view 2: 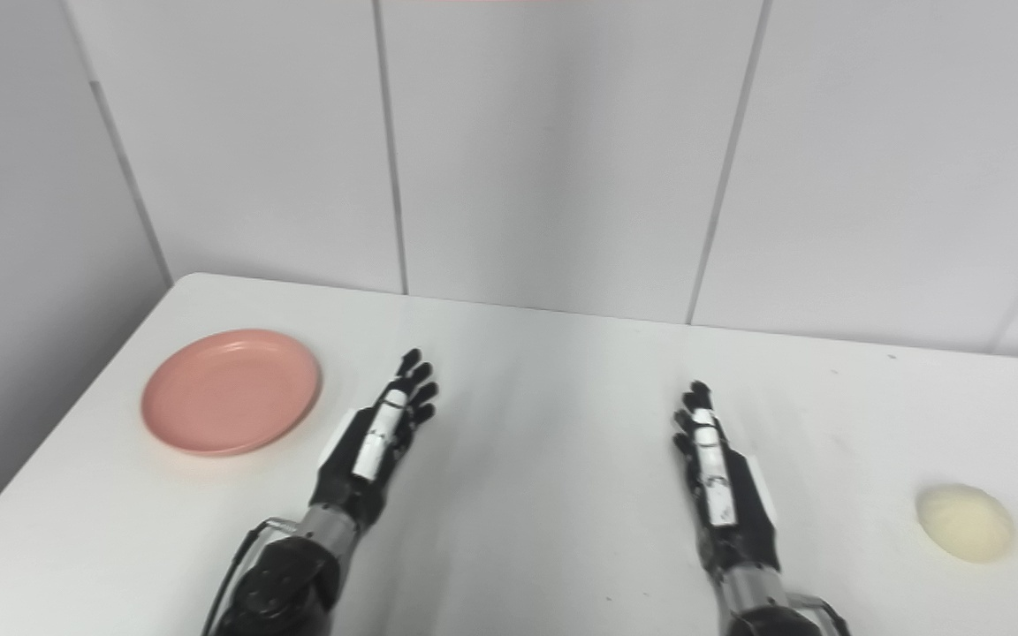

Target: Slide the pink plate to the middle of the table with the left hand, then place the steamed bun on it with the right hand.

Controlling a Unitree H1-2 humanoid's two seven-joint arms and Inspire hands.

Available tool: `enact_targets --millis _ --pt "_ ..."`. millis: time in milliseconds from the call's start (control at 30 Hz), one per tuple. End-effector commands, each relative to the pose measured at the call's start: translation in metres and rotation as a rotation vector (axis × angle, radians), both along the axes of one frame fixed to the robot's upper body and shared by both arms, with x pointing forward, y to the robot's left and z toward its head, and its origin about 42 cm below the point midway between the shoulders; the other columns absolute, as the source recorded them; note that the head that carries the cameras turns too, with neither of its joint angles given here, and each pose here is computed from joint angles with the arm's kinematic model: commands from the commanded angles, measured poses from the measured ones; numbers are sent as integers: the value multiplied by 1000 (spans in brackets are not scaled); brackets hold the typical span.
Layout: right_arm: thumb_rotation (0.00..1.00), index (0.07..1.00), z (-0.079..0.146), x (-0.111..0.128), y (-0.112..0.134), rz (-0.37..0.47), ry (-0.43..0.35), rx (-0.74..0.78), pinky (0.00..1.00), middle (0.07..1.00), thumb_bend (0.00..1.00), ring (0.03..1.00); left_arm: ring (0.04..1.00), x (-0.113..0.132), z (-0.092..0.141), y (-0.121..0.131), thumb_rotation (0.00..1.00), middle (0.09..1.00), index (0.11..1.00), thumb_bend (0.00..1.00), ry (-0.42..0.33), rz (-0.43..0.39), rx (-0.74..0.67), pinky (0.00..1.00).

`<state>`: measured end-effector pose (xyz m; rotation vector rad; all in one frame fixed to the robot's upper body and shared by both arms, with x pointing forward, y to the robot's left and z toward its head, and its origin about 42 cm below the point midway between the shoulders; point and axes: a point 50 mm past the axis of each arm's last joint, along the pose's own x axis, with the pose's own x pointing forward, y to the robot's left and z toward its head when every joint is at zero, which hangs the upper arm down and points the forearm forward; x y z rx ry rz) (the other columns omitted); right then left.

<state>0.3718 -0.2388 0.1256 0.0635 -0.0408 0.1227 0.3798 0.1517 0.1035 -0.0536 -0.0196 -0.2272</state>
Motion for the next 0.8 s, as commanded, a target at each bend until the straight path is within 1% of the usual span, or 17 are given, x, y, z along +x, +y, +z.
enact_targets --millis 0,133,400,767 --pt "1000 1000 -19 -9 -8 -6 108 -2 1000 1000 159 1000 984 -36 -64 -10 1000 1000 1000 441 223 0 7 984" --pt "1000 1000 -18 -8 -10 -11 93 -7 1000 1000 139 1000 988 -33 -65 -16 1000 1000 1000 428 224 -1 4 988" --pt "1000 1000 -15 -10 -11 -17 111 -10 1000 1000 104 1000 996 -33 -66 -19 1000 1000 1000 434 222 -6 11 992" --pt "1000 1000 -10 -11 -10 -20 121 -4 1000 1000 111 1000 994 -31 -64 -21 1000 1000 1000 432 210 -2 5 993"
